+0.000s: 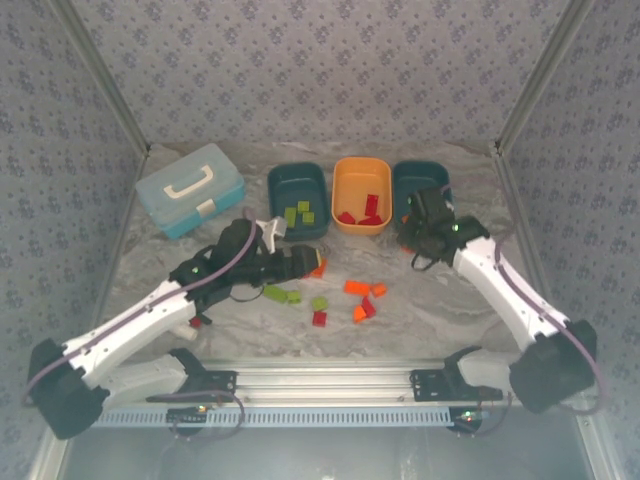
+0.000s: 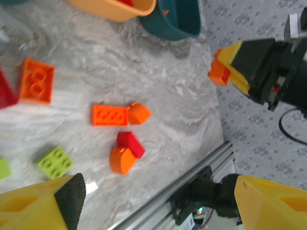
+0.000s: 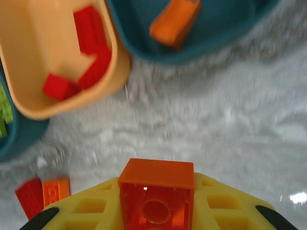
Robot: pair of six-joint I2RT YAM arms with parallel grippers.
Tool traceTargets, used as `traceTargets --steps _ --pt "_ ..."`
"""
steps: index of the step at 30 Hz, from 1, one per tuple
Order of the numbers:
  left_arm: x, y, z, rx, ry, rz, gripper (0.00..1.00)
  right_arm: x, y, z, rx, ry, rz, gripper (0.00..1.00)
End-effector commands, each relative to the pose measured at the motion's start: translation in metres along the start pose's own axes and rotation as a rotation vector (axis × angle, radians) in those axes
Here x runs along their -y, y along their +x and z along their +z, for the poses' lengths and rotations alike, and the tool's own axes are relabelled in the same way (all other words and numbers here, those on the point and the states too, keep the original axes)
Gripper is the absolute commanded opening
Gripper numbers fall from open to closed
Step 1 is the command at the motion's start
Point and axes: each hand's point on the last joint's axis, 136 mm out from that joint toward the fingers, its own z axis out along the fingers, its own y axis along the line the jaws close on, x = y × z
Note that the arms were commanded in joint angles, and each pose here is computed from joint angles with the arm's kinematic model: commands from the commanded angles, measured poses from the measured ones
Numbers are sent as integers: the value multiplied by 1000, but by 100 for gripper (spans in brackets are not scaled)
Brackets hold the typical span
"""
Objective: Sort the legos into containers by color
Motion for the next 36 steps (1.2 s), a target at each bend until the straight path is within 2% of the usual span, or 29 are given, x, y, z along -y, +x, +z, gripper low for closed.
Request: traceTargets --steps 1,5,10,14,19,26,29,33,36 --pt "38 -37 8 65 110 36 84 -4 -45 29 11 22 -35 26" --pt "31 -61 28 76 90 14 84 -10 -90 71 19 61 -15 26" --pt "31 -74 41 74 82 16 83 3 -120 132 -31 143 -5 26" --pt "28 -75 45 67 70 18 84 -5 -126 171 -100 113 -8 26" --pt "20 -74 46 62 52 8 83 -7 -111 202 -173 141 -32 27" --pt "21 -75 44 60 49 5 83 1 -103 217 -209 139 -11 31" --pt "23 -76 42 65 52 7 83 0 -104 214 -207 136 -14 41" --pt "24 -76 39 71 54 7 83 -7 -118 190 -144 127 -23 54" --pt "22 -75 36 74 45 5 83 -20 -136 155 -77 96 -34 55"
